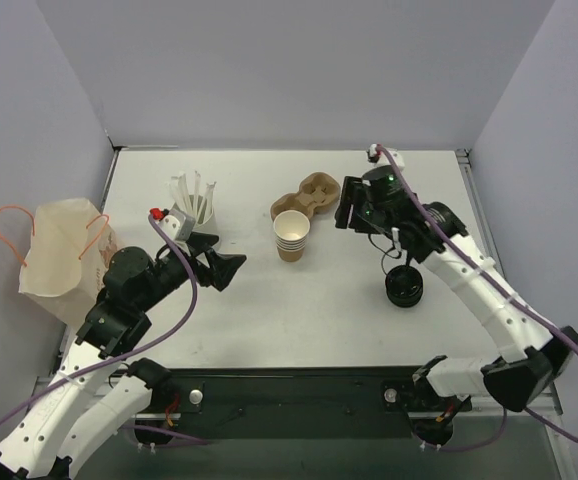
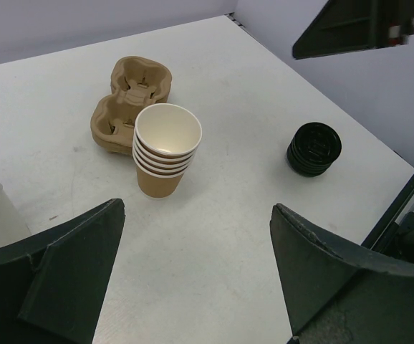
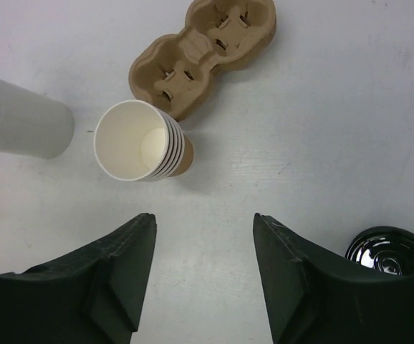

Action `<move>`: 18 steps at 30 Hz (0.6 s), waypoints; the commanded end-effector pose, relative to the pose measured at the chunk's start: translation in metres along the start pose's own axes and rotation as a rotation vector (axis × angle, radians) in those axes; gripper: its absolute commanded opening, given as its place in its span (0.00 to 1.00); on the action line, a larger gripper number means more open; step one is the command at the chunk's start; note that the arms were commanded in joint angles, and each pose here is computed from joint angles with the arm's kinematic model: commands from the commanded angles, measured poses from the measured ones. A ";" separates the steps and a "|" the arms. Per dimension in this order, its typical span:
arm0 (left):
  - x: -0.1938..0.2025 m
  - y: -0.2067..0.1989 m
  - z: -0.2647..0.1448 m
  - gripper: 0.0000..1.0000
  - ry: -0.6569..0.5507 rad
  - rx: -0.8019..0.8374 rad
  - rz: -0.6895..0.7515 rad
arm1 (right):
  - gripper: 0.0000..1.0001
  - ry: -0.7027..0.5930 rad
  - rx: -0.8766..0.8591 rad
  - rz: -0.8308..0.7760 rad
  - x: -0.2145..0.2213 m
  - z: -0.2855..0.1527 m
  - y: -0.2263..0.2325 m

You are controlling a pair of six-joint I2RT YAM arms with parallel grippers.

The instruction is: Pack the takeout coffee

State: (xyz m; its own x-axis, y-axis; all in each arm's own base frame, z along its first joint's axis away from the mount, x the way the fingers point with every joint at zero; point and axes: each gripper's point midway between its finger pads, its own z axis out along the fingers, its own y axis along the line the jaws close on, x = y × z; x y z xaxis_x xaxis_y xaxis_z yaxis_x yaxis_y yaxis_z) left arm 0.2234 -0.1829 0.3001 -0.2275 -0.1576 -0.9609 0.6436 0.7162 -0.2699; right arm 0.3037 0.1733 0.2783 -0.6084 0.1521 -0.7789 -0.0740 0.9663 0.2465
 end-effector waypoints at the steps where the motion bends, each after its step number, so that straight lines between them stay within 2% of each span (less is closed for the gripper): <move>1: -0.014 -0.006 0.001 0.93 -0.051 0.026 0.015 | 0.53 0.046 0.031 -0.045 0.002 0.044 0.011; 5: -0.014 -0.007 0.002 0.93 -0.049 0.032 0.015 | 0.43 0.112 -0.014 -0.044 0.008 0.078 0.033; 13: -0.014 -0.010 0.002 0.93 -0.047 0.045 0.014 | 0.37 0.182 -0.017 -0.036 0.015 0.126 0.054; 18: -0.015 -0.011 0.001 0.93 -0.053 0.052 0.013 | 0.33 0.200 0.005 -0.042 0.021 0.141 0.053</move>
State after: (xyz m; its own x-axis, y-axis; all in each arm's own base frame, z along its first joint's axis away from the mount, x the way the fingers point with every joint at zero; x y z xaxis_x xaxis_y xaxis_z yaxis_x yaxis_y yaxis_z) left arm 0.2231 -0.1849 0.2987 -0.2336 -0.1535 -0.9602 0.6485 0.7112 -0.2714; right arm 0.3909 0.2527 0.1879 -0.7564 0.0504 -0.6522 -0.1069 0.9741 0.1992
